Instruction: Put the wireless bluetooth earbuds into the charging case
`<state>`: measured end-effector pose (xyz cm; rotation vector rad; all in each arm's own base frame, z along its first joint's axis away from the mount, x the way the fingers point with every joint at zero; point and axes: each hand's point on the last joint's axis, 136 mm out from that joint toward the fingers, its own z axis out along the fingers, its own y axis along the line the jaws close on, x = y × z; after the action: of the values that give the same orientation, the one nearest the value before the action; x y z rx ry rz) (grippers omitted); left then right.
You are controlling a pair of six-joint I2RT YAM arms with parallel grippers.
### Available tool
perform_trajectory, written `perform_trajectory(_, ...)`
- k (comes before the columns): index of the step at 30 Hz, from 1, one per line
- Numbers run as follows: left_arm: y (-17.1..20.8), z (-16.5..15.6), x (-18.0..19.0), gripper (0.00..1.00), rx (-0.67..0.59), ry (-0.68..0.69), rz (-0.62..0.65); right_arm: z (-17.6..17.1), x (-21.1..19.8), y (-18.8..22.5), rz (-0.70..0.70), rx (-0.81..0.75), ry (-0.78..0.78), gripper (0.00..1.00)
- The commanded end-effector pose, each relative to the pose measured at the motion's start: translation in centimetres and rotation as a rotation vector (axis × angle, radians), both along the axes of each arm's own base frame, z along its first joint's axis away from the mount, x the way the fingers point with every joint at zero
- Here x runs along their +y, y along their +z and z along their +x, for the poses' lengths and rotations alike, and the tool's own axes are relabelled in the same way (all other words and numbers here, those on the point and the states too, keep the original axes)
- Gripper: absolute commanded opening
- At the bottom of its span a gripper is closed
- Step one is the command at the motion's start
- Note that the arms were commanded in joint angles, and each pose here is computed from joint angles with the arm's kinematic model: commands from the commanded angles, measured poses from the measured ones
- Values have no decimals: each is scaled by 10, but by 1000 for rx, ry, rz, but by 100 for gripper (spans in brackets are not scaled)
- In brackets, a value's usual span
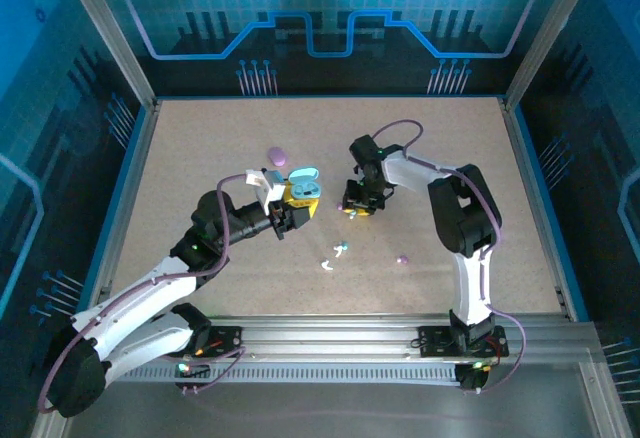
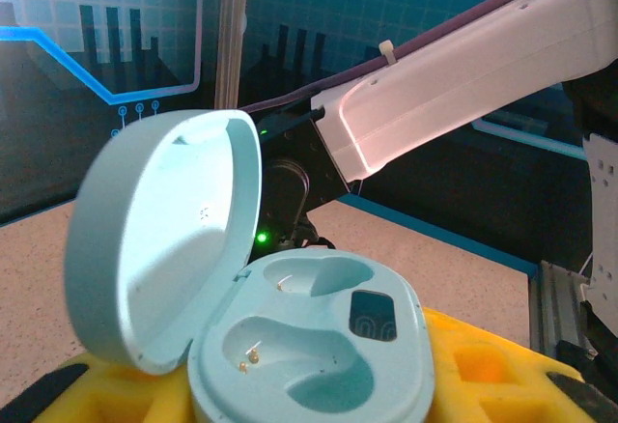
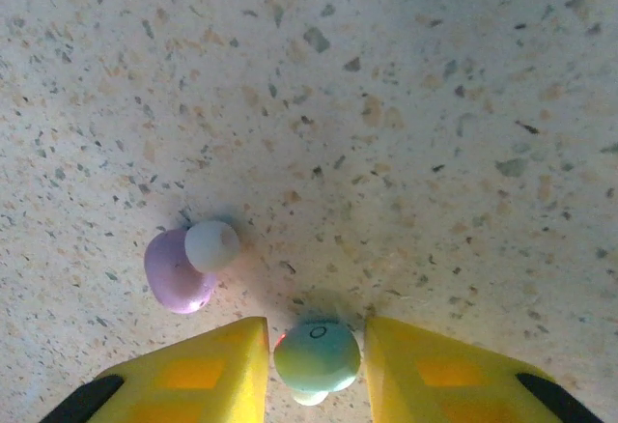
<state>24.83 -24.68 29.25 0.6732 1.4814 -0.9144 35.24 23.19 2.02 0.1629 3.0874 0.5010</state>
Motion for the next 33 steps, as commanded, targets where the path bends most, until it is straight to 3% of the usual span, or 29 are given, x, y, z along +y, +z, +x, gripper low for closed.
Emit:
perform_trajectory(1, 15, -1, 0, 28, -45, -7, -8, -4, 6, -1, -22, 15, 40, 32)
perform_trajectory(14, 13, -1, -1, 28, -42, -9, -8, -6, 8, -5, -89, 22, 115, 29)
perform_trajectory(21, 13, -1, -1, 28, -40, -12, -10, -8, 4, -8, -164, 19, 150, 24)
perform_trajectory(33, 15, -3, 1, 28, -45, -12, -17, -38, -4, 2, -217, 45, 363, 21)
